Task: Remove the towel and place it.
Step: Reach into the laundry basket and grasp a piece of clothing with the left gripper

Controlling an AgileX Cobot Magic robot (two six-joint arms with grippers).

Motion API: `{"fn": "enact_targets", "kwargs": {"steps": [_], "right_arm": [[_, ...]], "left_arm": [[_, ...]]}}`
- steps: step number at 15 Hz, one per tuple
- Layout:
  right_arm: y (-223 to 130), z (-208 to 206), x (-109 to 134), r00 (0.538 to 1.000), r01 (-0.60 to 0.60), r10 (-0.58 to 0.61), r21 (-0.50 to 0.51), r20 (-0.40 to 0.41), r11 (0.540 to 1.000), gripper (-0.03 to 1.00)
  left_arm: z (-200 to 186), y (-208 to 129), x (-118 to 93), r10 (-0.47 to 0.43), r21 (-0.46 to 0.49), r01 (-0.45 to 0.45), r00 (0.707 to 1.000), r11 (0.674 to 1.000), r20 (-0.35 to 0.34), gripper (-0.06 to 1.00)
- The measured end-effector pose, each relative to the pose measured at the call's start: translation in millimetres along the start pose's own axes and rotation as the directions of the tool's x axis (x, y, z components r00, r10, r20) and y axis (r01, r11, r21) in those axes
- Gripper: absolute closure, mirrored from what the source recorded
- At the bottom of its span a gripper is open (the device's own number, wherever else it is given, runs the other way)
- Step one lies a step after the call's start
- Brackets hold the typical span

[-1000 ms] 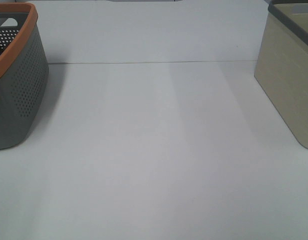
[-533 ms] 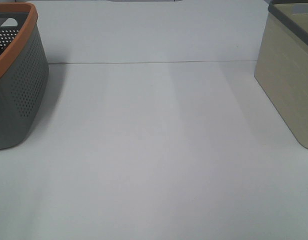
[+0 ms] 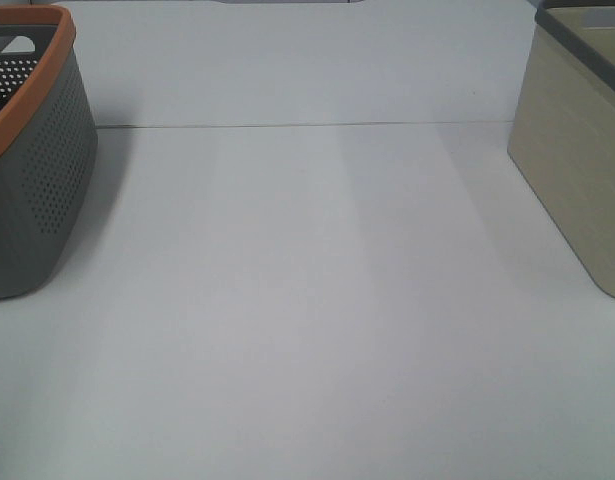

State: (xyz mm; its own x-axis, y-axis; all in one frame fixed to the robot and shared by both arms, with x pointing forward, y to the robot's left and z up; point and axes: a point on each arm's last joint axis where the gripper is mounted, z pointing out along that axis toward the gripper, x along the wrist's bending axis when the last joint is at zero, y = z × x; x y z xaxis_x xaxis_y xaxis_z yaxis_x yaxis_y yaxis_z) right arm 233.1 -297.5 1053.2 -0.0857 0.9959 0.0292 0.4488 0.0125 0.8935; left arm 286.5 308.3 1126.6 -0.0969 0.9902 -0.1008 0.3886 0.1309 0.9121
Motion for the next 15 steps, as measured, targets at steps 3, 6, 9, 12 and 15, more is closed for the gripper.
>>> {"fn": "enact_targets", "kwargs": {"steps": [3,6,9,12,15], "right_arm": [[0,0,0,1.0,0.0,0.0,0.0,0.0,1.0,0.21],[0,0,0,1.0,0.0,0.0,0.0,0.0,1.0,0.21],[0,0,0,1.0,0.0,0.0,0.0,0.0,1.0,0.21],[0,0,0,1.0,0.0,0.0,0.0,0.0,1.0,0.21],[0,0,0,1.0,0.0,0.0,0.0,0.0,1.0,0.21]], "left_arm": [[30,35,-6,-0.059,0.064,0.062,0.997,0.996,-0.046,0.12],[71,74,-11,-0.117,0.106,0.132,0.984,0.986,-0.135,0.13],[121,101,-17,-0.157,0.126,0.183,0.969,0.975,-0.193,0.13],[176,120,-24,-0.18,0.162,0.223,0.953,0.961,-0.243,0.13],[217,129,-14,-0.289,0.124,0.349,0.893,0.929,-0.345,0.13]]}}
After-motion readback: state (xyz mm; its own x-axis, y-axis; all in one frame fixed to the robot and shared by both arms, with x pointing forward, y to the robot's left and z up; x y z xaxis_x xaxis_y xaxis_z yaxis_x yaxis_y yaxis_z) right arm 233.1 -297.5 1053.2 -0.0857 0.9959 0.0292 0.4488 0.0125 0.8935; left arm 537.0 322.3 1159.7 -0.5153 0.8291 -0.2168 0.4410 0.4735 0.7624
